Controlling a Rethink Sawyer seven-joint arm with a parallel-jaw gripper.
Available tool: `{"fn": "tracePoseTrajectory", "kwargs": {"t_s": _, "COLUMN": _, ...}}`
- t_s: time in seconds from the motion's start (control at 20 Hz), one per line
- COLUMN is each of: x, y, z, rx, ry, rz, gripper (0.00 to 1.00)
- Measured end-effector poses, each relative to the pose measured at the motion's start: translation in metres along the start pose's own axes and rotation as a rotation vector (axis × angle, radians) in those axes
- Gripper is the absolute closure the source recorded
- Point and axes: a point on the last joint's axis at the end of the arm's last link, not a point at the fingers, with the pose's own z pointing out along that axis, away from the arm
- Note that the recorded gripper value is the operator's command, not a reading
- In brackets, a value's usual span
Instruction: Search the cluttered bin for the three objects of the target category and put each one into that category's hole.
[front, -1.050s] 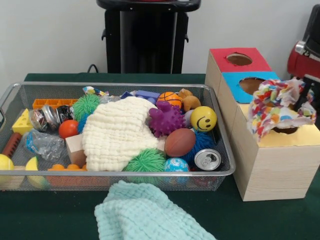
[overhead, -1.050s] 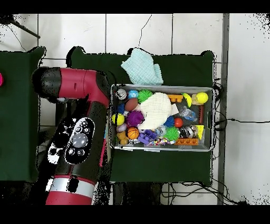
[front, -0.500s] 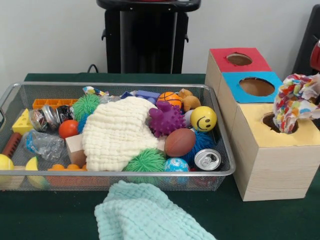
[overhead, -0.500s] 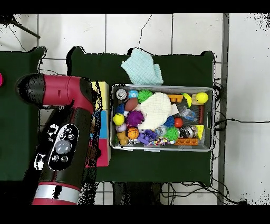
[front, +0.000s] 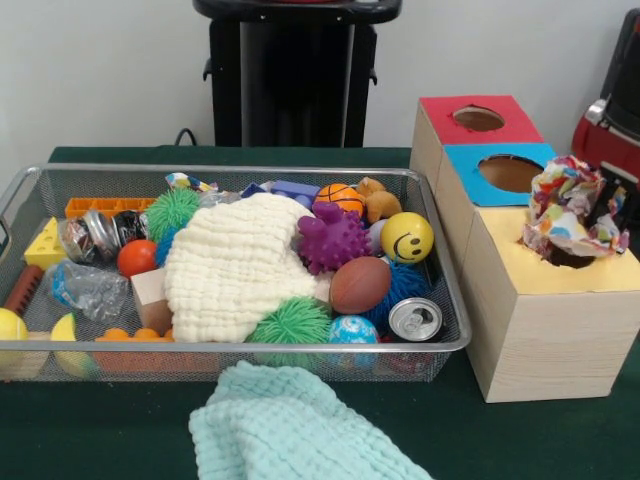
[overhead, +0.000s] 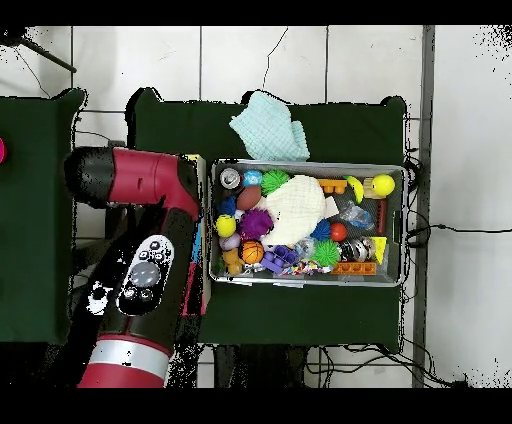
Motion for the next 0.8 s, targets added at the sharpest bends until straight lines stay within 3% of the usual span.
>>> {"fn": "tracePoseTrajectory", "kwargs": {"t_s": 0.3, "x": -0.021, "y": -0.006, "z": 0.008, "rx": -0.024, "ry": 0.002, "rz": 0.035, "gripper": 1.0}}
{"fn": "tracePoseTrajectory", "kwargs": {"t_s": 0.8, "x": -0.034, "y": -0.006, "z": 0.01, "rx": -0.044, "ry": 0.024, "rz": 0.055, "gripper": 1.0}}
